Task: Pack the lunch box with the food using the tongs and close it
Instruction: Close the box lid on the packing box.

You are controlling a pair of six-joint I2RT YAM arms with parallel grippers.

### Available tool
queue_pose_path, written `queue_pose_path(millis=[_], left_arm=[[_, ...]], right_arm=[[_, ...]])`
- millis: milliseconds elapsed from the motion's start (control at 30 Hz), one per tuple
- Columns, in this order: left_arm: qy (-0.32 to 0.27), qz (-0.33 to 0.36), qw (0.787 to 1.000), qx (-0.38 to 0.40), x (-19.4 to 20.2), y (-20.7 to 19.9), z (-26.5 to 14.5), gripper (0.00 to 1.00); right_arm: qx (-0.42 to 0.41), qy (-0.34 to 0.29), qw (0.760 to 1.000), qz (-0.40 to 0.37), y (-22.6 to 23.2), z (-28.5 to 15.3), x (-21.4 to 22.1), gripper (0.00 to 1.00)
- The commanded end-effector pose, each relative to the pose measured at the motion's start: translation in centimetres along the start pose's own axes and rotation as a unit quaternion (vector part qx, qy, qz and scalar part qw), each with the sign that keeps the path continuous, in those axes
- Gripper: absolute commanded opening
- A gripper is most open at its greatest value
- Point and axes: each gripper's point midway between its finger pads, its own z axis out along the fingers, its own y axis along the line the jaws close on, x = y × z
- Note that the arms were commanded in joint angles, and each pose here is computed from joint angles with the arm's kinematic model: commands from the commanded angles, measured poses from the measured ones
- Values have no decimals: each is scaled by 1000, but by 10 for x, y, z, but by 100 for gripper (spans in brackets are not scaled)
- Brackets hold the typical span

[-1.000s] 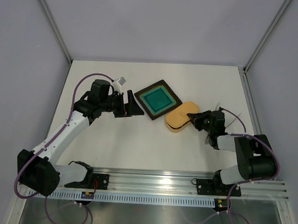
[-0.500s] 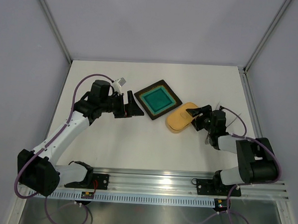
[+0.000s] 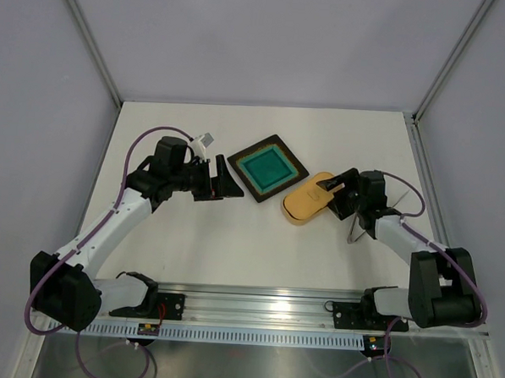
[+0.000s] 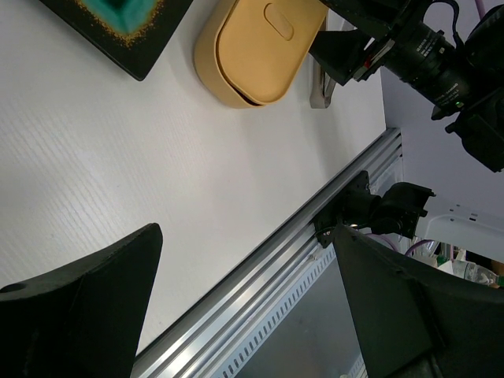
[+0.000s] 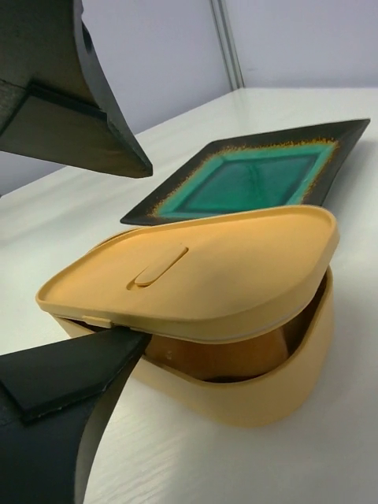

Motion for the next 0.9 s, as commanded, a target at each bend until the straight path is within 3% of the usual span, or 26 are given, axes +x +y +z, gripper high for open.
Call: queue_pose_path(millis=[0,367,600,700,833,867], left_arm=[[-20,16,1000,12,-7,-7,-3,93],[-18,13,1000,18,-6,-8,-1,93],[-12,13,1000,9,-5,-7,7,92],[-7,9,1000,2,-5,-6,13,90],[-3,8,1000,-2,-2,-6,18,85],[-5,8,1000,-2,-3,-7,17,82]], right_arm=[[60,8,998,-13,-11,-10,-2,83],[137,1,988,-70,-25,-32,-11,87],[191,-78,966,-157,-17,-59,-59,79],[196,-102,959,-179,6,-59,-90,69],[204,-90,958,-182,13,-42,-118,38],[222,-72,956,-180,3,-27,-120,18]])
